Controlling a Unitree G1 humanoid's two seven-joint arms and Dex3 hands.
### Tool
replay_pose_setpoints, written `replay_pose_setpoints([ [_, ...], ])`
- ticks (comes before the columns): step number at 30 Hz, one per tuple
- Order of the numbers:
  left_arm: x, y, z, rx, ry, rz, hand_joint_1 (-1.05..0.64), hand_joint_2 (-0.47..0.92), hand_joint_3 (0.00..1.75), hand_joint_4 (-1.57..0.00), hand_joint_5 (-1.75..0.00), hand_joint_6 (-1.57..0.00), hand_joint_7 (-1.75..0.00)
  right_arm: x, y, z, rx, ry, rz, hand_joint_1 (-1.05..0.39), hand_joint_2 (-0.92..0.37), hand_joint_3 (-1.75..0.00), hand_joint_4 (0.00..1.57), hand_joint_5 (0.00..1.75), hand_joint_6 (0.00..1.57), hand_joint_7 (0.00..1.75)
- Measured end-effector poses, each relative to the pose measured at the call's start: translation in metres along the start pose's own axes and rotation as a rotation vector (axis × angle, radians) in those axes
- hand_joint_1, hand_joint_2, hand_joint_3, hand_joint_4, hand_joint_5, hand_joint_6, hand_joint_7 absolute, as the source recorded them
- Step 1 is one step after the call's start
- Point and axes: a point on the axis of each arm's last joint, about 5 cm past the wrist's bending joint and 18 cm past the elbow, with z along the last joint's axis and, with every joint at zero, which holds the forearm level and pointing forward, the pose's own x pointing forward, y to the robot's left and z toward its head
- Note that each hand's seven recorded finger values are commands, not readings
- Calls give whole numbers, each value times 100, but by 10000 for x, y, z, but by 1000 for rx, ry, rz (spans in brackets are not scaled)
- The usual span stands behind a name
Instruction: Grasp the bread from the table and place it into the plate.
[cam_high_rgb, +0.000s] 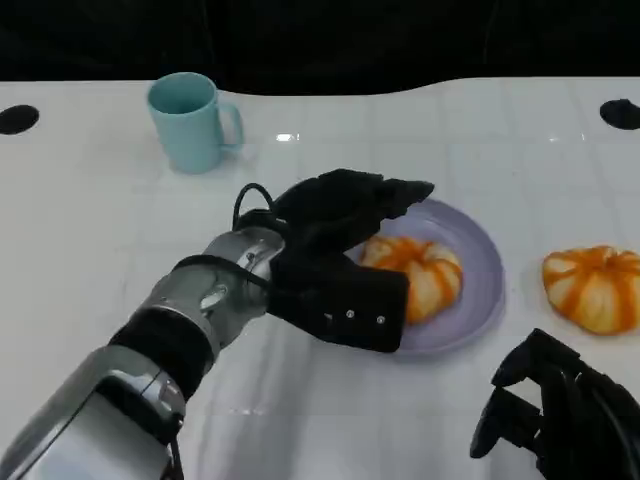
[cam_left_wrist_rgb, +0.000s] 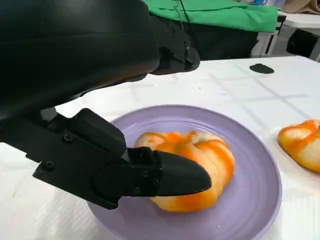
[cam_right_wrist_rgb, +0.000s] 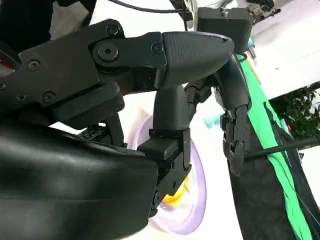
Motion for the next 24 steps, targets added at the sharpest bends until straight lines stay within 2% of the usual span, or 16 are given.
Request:
replay_pose_setpoints([
  [13,-72,177,-16,-5,-38,31,-95,92,58,-7,-6,-10,-3,-2,-4,1,0,-1,-1,-52,-92,-41,61,175,45,164],
  [24,-399,64,-155,-329,-122,136,-83,92,47,-16,-15,-17,-5,-7,-17,7,-1,-3,-6,-51,-92,-43,62,175,48,162],
])
